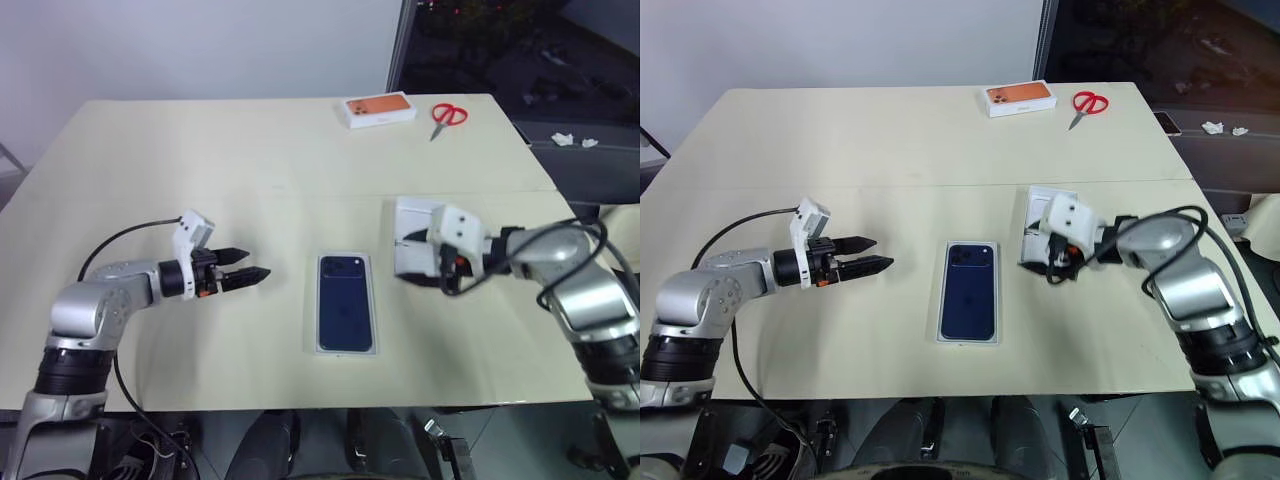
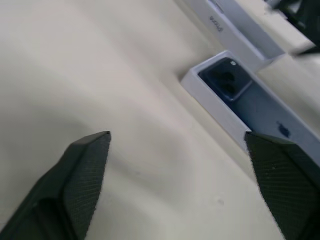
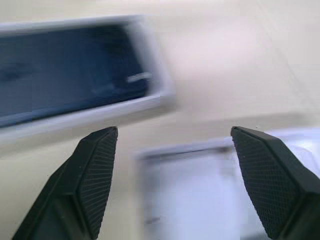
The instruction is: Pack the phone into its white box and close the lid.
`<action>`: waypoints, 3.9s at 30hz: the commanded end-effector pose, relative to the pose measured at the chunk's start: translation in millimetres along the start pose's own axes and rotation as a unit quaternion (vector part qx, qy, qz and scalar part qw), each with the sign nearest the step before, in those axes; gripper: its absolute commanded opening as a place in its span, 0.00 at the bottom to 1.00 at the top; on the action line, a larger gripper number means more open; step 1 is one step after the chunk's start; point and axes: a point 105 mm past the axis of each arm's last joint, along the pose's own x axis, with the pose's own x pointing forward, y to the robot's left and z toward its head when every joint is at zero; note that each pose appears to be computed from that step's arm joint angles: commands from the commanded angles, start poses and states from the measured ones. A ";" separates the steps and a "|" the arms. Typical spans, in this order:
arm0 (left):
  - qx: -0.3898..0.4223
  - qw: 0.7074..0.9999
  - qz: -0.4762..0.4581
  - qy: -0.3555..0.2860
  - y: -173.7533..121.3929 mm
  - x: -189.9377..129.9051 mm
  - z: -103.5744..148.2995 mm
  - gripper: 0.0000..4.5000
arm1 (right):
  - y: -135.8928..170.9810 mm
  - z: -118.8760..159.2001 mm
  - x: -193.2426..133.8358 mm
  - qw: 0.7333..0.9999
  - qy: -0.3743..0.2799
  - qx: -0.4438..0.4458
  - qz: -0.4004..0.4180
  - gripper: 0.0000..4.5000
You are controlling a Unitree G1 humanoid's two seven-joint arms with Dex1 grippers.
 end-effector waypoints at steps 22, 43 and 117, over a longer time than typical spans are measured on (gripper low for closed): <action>0.011 0.999 0.004 -0.037 -4.7 19.3 2.2 0.99 | -14.1 -0.6 26.2 0.910 0.143 0.374 -0.111 0.87; -0.004 0.999 0.007 -0.047 -8.9 29.8 1.9 1.00 | -20.4 4.8 56.3 0.853 0.159 0.438 -0.237 0.81; -0.046 0.991 -0.081 -0.094 -39.6 15.4 -4.8 0.01 | 135.7 75.3 61.0 0.634 -0.178 0.712 0.245 0.00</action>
